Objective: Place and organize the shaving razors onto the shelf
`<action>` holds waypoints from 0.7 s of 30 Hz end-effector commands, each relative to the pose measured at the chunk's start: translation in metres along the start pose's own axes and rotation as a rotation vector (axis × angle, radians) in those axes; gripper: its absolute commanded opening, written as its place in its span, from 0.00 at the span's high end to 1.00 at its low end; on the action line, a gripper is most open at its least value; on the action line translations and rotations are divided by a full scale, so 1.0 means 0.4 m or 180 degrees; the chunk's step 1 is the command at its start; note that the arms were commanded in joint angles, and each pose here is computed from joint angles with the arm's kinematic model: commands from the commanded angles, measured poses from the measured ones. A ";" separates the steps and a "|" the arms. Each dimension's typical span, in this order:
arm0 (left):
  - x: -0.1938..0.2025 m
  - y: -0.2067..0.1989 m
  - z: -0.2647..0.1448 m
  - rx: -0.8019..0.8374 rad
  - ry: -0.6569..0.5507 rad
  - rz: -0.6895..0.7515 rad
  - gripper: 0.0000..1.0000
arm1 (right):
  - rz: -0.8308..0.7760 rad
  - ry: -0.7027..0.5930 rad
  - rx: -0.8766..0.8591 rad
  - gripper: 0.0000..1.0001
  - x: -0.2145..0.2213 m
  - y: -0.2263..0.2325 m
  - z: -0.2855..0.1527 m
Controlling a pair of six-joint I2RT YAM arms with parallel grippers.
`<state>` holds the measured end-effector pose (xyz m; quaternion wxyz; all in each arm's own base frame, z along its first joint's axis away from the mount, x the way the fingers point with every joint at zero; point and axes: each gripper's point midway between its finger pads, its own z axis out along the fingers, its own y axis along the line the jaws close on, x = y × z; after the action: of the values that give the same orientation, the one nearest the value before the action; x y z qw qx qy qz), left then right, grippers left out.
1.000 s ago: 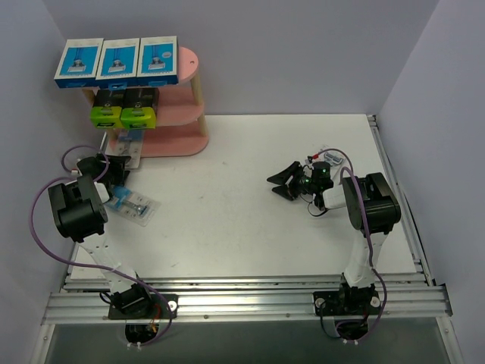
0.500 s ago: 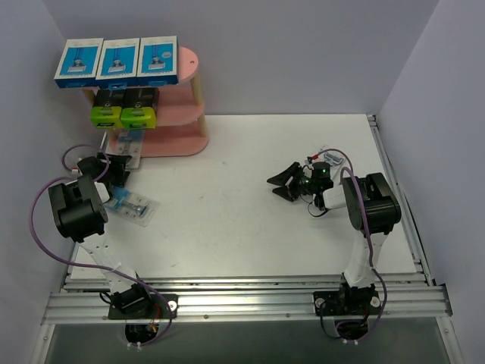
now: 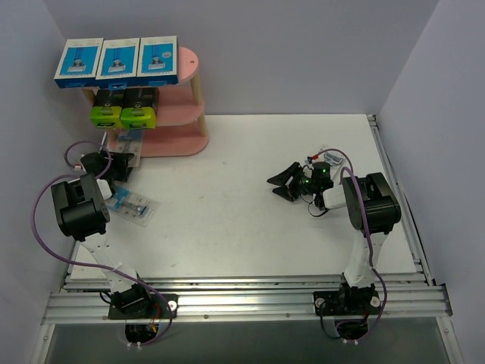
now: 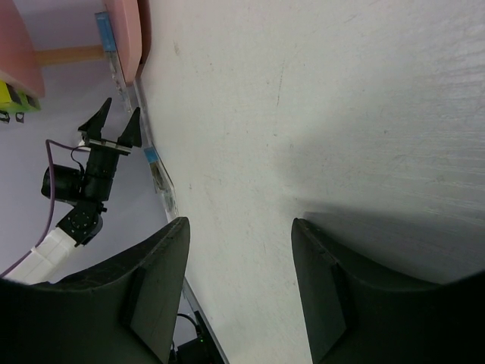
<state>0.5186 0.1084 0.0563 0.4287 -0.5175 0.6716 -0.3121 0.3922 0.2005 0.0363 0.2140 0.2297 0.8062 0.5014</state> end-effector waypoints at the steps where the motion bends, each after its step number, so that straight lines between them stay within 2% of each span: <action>1: -0.038 -0.085 0.012 0.0227 -0.0149 0.0050 0.35 | -0.0104 0.0026 -0.0094 0.48 -0.010 0.012 0.004; 12: -0.040 -0.059 0.042 0.0155 -0.0159 0.0032 0.36 | -0.0082 0.0031 -0.0089 0.49 -0.022 -0.005 0.007; 21: -0.048 -0.081 0.060 0.0201 -0.0156 0.0070 0.37 | -0.0081 0.0033 -0.0066 0.49 -0.023 -0.014 0.010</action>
<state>0.5404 0.1112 0.0564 0.4349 -0.5189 0.6661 -0.3129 0.3950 0.1994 0.0358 0.2113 0.2204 0.8016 0.5140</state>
